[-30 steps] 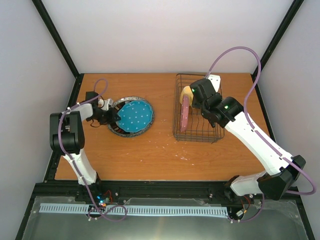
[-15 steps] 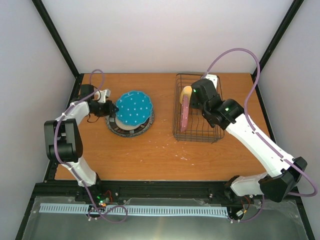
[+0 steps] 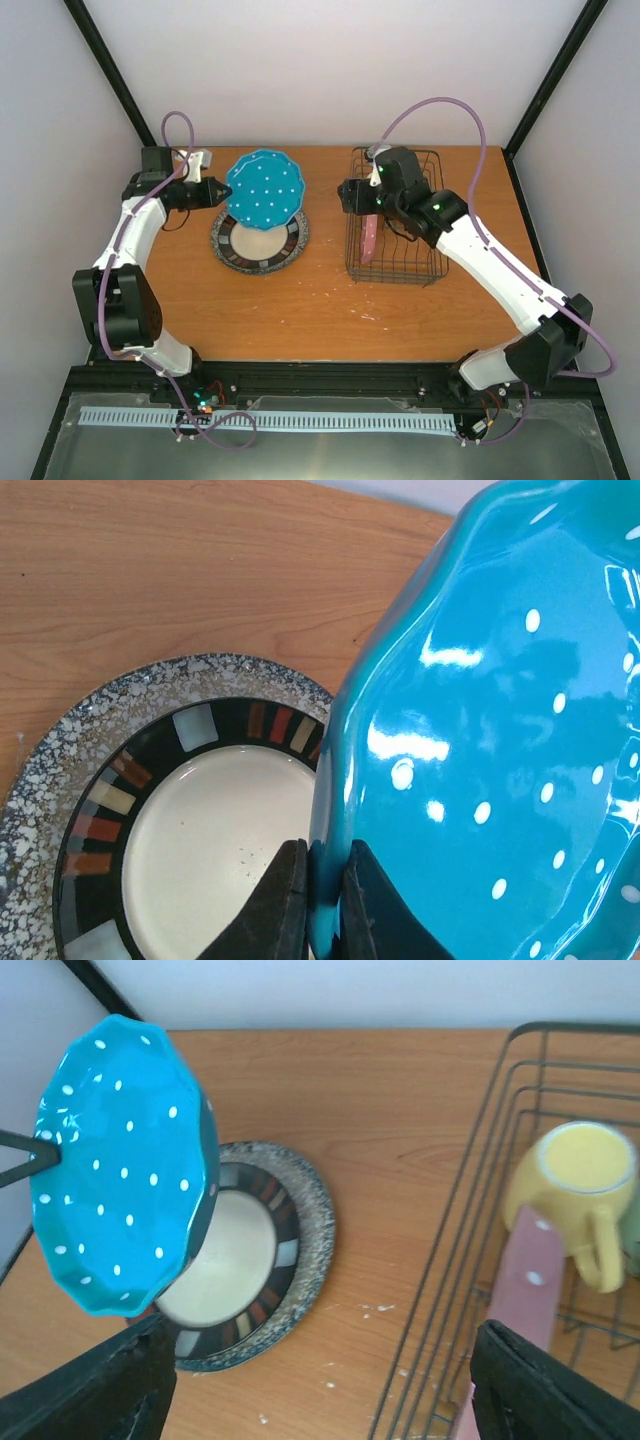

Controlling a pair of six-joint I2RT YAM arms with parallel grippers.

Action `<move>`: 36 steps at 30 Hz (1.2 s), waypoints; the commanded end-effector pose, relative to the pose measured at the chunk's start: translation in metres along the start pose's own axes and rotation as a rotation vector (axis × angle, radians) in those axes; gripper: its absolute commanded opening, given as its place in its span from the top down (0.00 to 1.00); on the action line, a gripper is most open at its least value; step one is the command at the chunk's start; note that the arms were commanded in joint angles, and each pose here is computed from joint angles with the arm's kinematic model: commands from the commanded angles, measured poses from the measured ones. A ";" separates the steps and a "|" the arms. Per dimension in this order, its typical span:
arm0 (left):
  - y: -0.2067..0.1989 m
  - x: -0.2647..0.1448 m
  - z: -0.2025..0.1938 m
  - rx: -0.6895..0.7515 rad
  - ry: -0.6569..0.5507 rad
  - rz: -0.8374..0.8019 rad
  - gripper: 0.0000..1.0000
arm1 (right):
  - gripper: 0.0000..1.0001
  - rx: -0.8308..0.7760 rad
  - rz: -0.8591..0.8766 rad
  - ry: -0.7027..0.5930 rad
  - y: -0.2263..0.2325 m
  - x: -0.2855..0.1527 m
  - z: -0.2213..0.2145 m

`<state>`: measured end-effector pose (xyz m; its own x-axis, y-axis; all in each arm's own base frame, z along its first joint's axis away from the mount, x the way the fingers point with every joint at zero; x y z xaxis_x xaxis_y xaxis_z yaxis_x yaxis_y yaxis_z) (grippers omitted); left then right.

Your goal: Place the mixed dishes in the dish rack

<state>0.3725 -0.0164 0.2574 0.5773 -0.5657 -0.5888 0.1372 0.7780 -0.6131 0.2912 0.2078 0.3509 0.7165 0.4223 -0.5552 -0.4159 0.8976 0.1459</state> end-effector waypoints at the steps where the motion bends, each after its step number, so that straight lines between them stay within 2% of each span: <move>1: -0.049 -0.042 0.023 0.127 -0.102 -0.101 0.99 | 0.19 0.053 0.214 -0.029 0.005 0.002 0.018; 10: -0.070 -0.064 0.023 0.162 -0.127 -0.144 0.99 | 0.16 0.089 0.420 0.059 0.018 0.042 0.016; 18: -0.084 -0.077 0.015 0.176 -0.137 -0.205 0.99 | 0.17 0.131 0.576 0.073 0.031 0.074 0.017; 26: -0.081 -0.076 0.009 0.167 -0.134 -0.205 1.00 | 0.18 0.194 0.722 0.020 0.042 0.079 0.027; 36: -0.076 -0.071 0.014 0.171 -0.139 -0.180 0.99 | 0.20 0.157 0.704 -0.025 0.035 0.049 0.036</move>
<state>0.3326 -0.0204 0.3281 0.6393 -0.5921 -0.4907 0.2526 0.7644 -0.5932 0.3488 0.2654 0.3204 0.3502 0.8548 -0.3829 -0.6061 0.5185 0.6031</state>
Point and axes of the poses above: each gripper's point midway between its finger pads, its own x axis out along the fingers, its own y axis along the line the jaws close on, z = x × y, the point moved 8 cm from there along -x, back along the fingers, and after that the axes turned 10 degrees about -x, right-handed, at the moved point
